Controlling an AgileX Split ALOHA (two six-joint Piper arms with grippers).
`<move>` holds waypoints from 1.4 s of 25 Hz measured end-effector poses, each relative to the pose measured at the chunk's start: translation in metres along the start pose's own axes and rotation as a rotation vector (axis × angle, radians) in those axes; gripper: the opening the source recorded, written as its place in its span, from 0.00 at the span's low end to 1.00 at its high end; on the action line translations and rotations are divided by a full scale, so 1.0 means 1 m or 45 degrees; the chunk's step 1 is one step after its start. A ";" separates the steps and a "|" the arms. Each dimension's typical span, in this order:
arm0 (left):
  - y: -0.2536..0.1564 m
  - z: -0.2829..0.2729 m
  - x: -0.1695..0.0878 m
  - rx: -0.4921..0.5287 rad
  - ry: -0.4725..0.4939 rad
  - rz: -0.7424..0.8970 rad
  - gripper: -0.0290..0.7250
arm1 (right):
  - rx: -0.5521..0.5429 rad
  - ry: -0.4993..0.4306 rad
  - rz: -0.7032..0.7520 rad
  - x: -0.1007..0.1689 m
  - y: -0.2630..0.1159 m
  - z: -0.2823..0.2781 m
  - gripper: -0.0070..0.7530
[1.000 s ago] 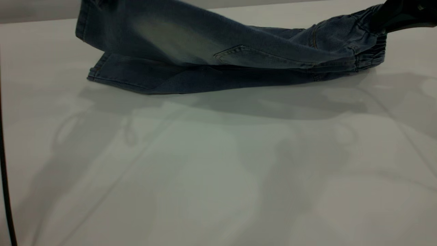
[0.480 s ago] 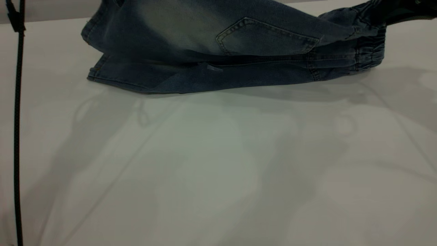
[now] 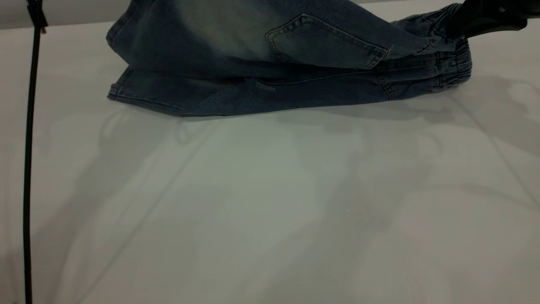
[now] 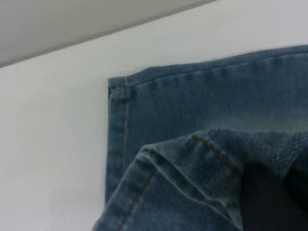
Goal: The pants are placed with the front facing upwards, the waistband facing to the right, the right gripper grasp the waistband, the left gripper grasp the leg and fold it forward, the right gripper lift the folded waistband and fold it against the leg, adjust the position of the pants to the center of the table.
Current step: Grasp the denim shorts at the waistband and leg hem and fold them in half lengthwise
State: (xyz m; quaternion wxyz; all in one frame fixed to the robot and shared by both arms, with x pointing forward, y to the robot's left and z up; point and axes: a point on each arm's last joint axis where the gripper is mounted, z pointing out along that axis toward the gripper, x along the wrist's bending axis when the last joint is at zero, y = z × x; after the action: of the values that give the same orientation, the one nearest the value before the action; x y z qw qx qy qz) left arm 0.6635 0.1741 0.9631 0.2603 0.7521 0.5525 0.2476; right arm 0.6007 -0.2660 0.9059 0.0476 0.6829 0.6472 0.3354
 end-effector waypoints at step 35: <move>0.021 0.039 0.035 0.128 0.120 -0.053 0.09 | -0.075 -0.044 -0.019 0.002 0.010 -0.010 0.81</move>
State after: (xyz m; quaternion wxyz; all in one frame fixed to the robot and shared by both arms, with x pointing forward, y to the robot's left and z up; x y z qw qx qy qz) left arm 0.7133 0.1982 0.9513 0.2007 0.7401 0.5914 0.2493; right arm 0.6036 -0.2698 0.9193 0.0816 0.6820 0.6412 0.3422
